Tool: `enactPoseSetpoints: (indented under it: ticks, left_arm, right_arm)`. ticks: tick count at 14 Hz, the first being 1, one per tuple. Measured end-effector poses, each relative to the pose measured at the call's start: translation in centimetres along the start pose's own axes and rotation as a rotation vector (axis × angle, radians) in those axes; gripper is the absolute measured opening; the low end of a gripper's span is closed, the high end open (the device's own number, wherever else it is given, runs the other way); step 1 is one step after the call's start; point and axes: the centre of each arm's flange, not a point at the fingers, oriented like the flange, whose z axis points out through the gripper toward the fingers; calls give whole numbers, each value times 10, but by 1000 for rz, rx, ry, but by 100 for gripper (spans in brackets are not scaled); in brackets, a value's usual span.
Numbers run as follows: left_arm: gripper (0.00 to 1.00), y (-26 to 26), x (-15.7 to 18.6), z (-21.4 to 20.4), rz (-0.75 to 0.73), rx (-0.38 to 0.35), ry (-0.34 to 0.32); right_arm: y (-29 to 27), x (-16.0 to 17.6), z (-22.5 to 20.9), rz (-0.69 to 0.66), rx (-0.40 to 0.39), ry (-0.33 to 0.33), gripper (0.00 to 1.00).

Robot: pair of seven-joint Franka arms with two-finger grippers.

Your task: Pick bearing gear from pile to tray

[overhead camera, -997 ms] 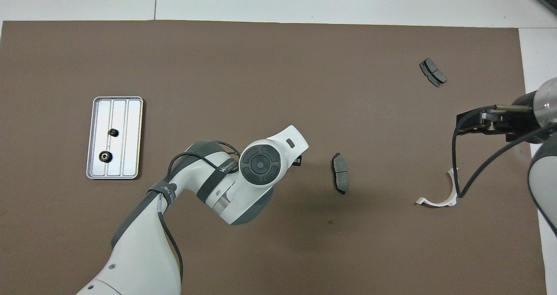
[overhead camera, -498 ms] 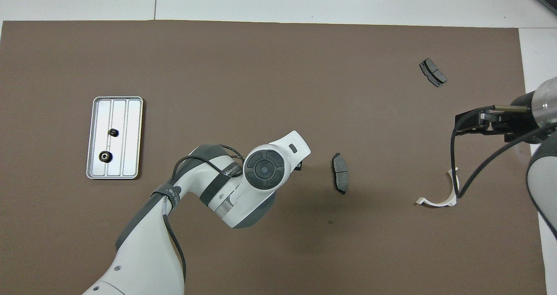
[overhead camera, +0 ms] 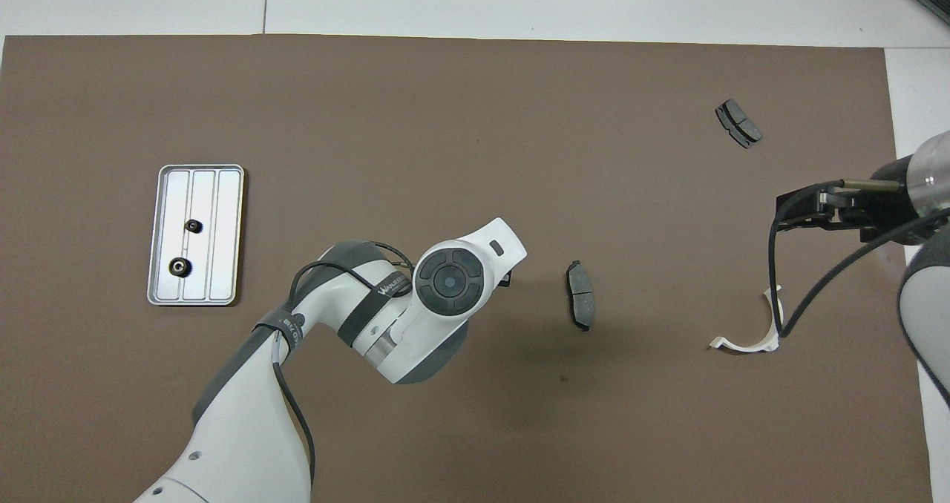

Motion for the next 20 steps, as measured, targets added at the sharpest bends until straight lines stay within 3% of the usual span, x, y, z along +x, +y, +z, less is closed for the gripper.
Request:
enactPoseSetpoints:
  ticks: [5,11,15,18,20]
  left_arm:
    - [34,-149,62,-46,-208,33,27]
    - [34,-308,74,-31,-79,64,-44]
    - [34,-358,52,-14,-15,67,-98]
    - [38,-364,40,-7,-8,66,-102]
    - [59,-361,39,-9,-2,65,-97]
  right_arm:
    - [0,0,0,0,0,0,100]
    - [0,0,0,0,0,0,100]
    - [0,0,0,0,0,0,100]
    - [0,0,0,0,0,0,100]
    - [0,0,0,0,0,0,100]
